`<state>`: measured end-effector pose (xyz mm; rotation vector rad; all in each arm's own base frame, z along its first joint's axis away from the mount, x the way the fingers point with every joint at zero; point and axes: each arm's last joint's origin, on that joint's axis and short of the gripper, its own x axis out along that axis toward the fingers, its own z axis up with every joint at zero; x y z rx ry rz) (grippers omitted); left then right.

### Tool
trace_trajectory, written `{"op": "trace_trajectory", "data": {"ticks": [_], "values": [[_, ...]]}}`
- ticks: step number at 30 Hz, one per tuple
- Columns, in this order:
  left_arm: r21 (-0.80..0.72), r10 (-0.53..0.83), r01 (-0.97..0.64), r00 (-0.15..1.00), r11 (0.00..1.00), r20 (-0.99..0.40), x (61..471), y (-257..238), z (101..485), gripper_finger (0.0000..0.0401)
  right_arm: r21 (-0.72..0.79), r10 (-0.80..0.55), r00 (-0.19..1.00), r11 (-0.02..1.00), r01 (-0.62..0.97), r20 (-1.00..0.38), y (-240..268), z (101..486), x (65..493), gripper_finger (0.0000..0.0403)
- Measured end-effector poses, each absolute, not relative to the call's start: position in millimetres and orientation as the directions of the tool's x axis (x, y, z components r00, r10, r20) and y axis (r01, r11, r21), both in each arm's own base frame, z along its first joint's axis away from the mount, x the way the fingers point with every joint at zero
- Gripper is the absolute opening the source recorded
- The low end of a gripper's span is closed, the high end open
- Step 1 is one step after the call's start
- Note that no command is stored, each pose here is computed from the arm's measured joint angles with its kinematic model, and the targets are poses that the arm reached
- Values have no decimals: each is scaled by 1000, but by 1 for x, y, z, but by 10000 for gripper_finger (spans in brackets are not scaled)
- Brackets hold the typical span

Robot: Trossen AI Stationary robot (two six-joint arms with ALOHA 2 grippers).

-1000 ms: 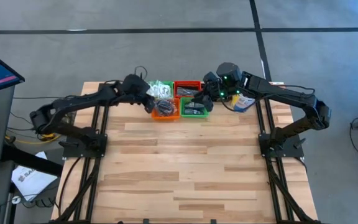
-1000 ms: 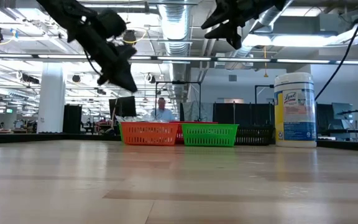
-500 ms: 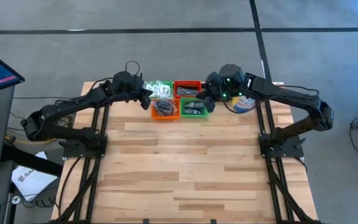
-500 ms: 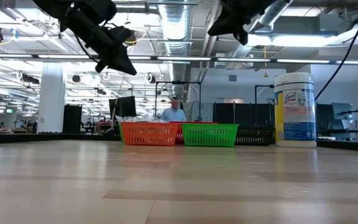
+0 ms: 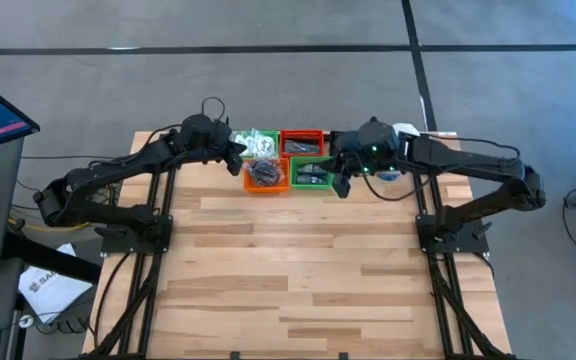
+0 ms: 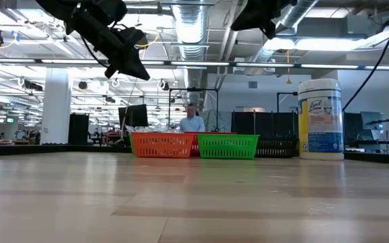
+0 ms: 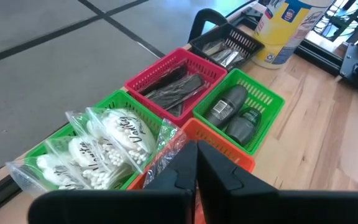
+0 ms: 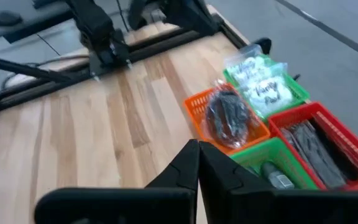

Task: Pick & Place Travel size toiletries
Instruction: Return to Home Position

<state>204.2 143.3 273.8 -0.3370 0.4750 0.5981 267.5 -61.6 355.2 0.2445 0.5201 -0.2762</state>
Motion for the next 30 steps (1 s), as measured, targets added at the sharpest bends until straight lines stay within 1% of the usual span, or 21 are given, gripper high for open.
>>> {"op": "trace_trajectory", "data": {"ticks": [7,13,16,20,23,27,30], "values": [[-169,450,-602,729,781,-517,204,143,274,1,225,-202,888,922,314,-413,-54,341,242,0],[-169,448,-600,730,782,-516,204,143,274,1,241,-211,918,923,300,-335,-47,327,212,0],[-171,446,-595,735,785,-511,205,143,274,1,235,-224,919,922,307,-324,-44,315,197,0],[-178,441,-581,753,794,-489,206,144,276,1,213,-281,903,908,360,-326,-39,296,180,0],[-179,447,-577,763,797,-467,207,144,278,1,215,-296,908,906,365,-297,-35,285,170,0],[-179,451,-576,767,798,-456,207,145,279,1,244,-281,925,907,343,-256,-30,272,161,0],[-179,453,-575,769,798,-450,207,145,280,1,259,-245,945,919,298,-217,-23,263,155,0]]}}
